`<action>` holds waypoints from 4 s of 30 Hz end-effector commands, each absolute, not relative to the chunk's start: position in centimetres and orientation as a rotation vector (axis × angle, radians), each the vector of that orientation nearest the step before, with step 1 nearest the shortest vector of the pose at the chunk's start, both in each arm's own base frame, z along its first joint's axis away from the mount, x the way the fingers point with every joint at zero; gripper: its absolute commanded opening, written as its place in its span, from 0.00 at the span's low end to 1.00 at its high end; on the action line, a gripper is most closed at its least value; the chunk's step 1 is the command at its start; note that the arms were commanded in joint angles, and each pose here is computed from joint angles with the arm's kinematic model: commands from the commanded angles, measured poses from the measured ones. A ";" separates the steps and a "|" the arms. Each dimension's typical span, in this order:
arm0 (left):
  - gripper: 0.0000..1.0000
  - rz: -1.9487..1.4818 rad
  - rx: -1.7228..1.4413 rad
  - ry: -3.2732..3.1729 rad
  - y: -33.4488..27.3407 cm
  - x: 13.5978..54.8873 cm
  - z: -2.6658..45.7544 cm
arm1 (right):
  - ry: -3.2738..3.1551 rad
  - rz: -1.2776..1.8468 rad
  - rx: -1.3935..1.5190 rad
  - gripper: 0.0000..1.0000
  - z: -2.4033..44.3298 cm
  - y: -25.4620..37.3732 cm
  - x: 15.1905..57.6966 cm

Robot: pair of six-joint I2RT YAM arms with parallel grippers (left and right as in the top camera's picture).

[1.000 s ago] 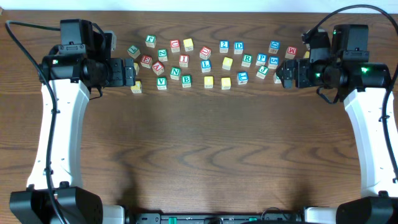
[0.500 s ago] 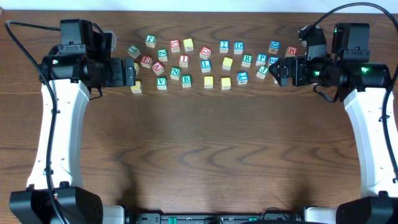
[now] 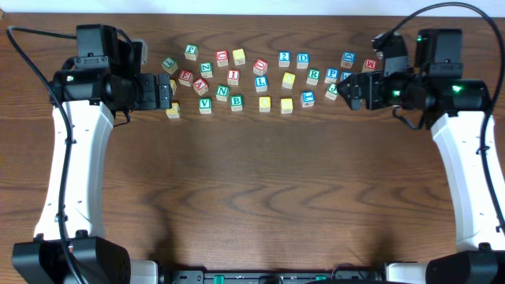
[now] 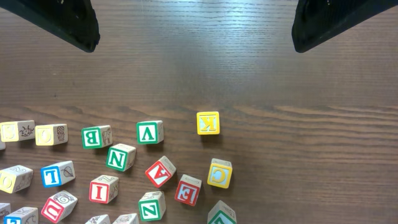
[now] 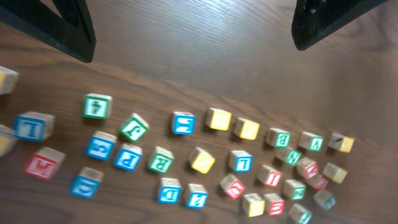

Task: Spell out NEURIPS
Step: 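Raise both arms forward toward the block cluster, then move the right gripper over the green N block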

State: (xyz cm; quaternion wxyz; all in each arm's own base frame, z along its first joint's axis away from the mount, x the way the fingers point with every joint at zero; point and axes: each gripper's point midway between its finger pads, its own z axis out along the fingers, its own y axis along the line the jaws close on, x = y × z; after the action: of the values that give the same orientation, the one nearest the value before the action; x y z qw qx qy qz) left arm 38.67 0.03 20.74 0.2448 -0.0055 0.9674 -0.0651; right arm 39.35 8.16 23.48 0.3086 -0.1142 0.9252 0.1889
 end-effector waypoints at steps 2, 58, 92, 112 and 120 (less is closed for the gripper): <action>0.98 -0.184 0.014 2.611 -0.1 39.0 21.8 | 2.420 0.508 -0.340 0.96 24.5 9.3 39.4; 0.98 -0.184 0.014 2.611 -0.1 39.0 21.8 | 2.659 0.281 -0.082 0.80 17.9 12.4 42.0; 0.97 -0.184 0.014 2.611 -0.1 39.0 21.8 | 2.450 0.479 -0.280 0.65 15.5 36.4 49.7; 0.98 -0.184 0.014 2.611 -0.1 39.0 21.8 | 2.585 0.399 -0.094 0.46 7.7 37.0 49.3; 0.98 -0.184 0.014 2.611 -0.1 39.0 21.8 | 2.596 0.381 -0.063 0.45 6.0 37.0 49.5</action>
State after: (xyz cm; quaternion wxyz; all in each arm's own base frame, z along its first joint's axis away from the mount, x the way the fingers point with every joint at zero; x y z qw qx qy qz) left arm 38.67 0.03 20.74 0.2448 -0.0052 0.9674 -0.0652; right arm 49.30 36.79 7.37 0.2568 -0.0360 0.9543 0.1484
